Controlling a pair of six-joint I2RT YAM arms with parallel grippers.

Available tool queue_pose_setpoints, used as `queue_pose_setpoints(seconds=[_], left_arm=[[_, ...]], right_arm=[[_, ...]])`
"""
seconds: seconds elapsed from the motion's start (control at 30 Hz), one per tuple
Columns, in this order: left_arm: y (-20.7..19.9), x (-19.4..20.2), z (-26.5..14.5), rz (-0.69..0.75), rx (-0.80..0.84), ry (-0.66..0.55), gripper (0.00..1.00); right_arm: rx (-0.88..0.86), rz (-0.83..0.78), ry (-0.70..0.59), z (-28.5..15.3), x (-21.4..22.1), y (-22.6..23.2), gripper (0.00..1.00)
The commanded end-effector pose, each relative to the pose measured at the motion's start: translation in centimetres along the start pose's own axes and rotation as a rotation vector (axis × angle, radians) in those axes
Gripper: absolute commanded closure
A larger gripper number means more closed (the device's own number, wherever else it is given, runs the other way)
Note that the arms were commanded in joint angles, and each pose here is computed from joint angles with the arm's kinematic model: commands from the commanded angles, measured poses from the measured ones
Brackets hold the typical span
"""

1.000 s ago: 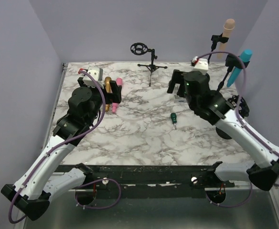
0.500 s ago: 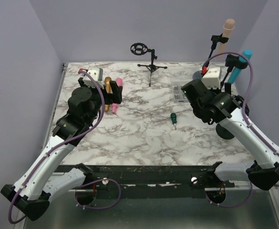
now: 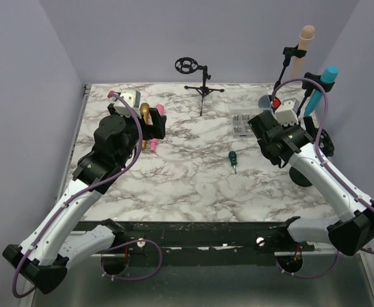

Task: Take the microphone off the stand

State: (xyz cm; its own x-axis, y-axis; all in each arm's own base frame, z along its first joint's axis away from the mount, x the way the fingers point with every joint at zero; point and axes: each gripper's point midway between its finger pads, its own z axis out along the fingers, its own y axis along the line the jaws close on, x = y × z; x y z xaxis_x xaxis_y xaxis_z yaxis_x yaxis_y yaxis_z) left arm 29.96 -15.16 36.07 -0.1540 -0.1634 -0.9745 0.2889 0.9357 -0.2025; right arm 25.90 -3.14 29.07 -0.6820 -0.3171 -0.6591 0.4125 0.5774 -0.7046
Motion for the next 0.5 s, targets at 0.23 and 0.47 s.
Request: queue_pose_setpoints(seconds=[0.23,0.47], left_arm=[[-1.1,-0.9,-0.1,-0.02,0.045,-0.011,0.01],[-1.2,-0.9,-0.2,-0.01,0.042,-0.016,0.01]], right_arm=[[0.012,-0.071,0.05,2.0,1.4,1.9,0.39],[0.039,-0.114,0.059,2.4,1.4,2.3,0.59]])
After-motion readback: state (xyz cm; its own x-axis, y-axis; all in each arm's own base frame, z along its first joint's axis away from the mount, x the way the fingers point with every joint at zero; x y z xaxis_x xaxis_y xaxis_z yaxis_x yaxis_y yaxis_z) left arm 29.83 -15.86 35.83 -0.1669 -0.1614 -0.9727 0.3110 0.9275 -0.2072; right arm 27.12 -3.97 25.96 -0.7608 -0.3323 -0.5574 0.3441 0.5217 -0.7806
